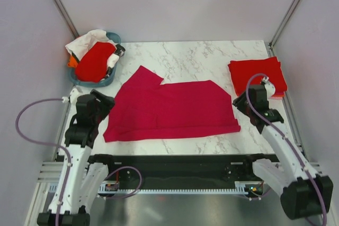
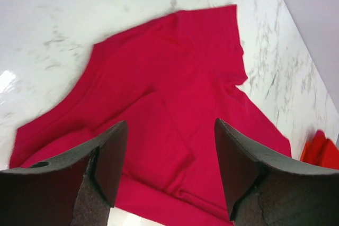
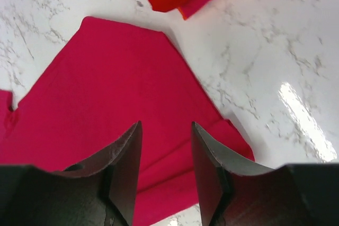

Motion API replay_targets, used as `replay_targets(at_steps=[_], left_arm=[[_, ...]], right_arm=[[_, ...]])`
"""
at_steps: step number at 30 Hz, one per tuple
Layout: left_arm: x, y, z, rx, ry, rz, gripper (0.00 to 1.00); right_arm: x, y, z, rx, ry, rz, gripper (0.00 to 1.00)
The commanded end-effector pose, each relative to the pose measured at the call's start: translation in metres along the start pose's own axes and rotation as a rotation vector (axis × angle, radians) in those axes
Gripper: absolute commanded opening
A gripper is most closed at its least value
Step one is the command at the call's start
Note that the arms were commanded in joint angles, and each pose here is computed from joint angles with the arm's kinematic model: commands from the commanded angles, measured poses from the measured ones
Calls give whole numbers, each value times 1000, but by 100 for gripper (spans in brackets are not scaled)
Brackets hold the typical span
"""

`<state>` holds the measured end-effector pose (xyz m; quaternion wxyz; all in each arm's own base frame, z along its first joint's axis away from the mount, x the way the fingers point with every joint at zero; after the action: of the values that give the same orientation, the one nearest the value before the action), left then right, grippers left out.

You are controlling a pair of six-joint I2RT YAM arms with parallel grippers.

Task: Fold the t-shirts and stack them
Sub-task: Fold the tshirt

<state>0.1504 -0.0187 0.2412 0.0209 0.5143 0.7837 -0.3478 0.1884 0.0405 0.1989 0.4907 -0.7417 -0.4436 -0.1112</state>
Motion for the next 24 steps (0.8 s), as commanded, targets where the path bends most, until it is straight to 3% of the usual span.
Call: replay_targets(at_steps=[1, 7, 14, 16, 24], left_arm=[[-40, 14, -26, -56, 171, 292, 73], [-72, 64, -19, 15, 143, 421, 76], [-109, 123, 9, 151, 253, 340, 75], [-124, 133, 7, 128, 294, 328, 76], [-162, 196, 19, 262, 396, 305, 75]], right_arm=[[43, 20, -15, 18, -145, -130, 50], [71, 72, -13, 69, -213, -102, 56], [82, 126, -7, 100, -349, -16, 60], [85, 142, -3, 113, -381, 10, 61], [102, 193, 19, 182, -513, 40, 61]])
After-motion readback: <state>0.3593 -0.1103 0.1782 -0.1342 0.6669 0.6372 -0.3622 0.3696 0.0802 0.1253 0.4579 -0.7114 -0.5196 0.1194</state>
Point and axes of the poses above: each gripper's point midway between its finger pads, its own y axis out along the fingers, its own x axis along the line the jaws close on, z = x × y, the point moved 10 cm from there along -y, back along the fingers, and after that the axes turned 15 degrees about y, right-handed, at the moved point
